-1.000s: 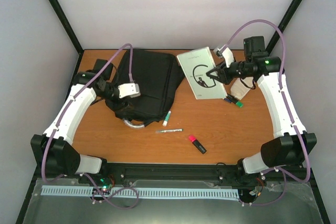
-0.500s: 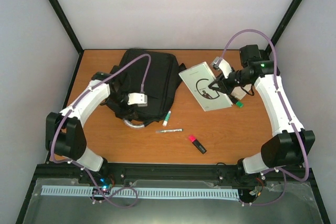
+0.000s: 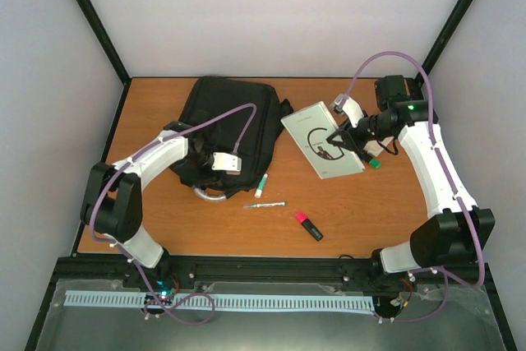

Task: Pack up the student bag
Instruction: Place the book in the student bag.

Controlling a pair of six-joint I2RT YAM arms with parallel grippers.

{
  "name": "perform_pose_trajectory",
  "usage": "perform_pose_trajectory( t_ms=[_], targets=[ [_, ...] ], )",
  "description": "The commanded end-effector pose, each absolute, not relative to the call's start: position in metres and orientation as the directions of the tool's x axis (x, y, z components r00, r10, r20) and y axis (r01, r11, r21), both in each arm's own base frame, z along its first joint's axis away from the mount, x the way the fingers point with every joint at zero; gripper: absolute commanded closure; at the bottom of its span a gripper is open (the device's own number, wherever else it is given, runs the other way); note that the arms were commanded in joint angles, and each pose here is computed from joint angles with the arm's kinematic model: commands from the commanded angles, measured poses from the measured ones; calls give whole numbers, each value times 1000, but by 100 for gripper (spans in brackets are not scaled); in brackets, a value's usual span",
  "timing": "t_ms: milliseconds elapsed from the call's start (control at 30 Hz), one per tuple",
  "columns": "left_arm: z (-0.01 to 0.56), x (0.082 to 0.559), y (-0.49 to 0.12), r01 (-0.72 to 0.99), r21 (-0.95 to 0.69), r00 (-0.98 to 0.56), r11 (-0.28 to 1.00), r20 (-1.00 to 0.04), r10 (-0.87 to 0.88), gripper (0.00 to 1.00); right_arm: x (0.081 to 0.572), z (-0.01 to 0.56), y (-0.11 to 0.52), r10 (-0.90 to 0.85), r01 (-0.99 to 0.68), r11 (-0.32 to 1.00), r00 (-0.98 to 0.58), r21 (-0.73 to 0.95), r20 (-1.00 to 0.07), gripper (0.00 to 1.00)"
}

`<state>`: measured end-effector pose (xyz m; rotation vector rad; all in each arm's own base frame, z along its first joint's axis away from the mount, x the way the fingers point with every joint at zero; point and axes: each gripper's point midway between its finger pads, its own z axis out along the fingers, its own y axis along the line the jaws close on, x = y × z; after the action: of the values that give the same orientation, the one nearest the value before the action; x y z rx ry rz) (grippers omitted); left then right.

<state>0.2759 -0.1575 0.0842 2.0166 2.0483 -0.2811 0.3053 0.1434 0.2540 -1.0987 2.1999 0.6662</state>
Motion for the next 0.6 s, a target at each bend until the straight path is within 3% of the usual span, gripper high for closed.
perform_pose_trajectory(
  t_ms=[0, 267, 300, 433, 567],
  targets=[
    [90, 297, -166, 993, 120, 56, -19, -313, 948, 47, 305, 279, 150, -505, -851, 511, -408, 117, -761, 97],
    [74, 315, -156, 965, 247, 143, -90, -206, 968, 52, 302, 274, 149, -503, -845, 519, -422, 126, -754, 97],
    [74, 320, -157, 959, 269, 145, -88, -200, 969, 55, 302, 273, 149, -502, -845, 520, -424, 129, -754, 97],
    [80, 334, -163, 956, 292, 100, -35, -213, 972, 86, 301, 273, 149, -497, -842, 521, -431, 139, -753, 97],
    [108, 345, -180, 960, 273, 25, 66, -317, 948, 99, 302, 275, 153, -450, -822, 535, -473, 196, -757, 97]
  ],
)
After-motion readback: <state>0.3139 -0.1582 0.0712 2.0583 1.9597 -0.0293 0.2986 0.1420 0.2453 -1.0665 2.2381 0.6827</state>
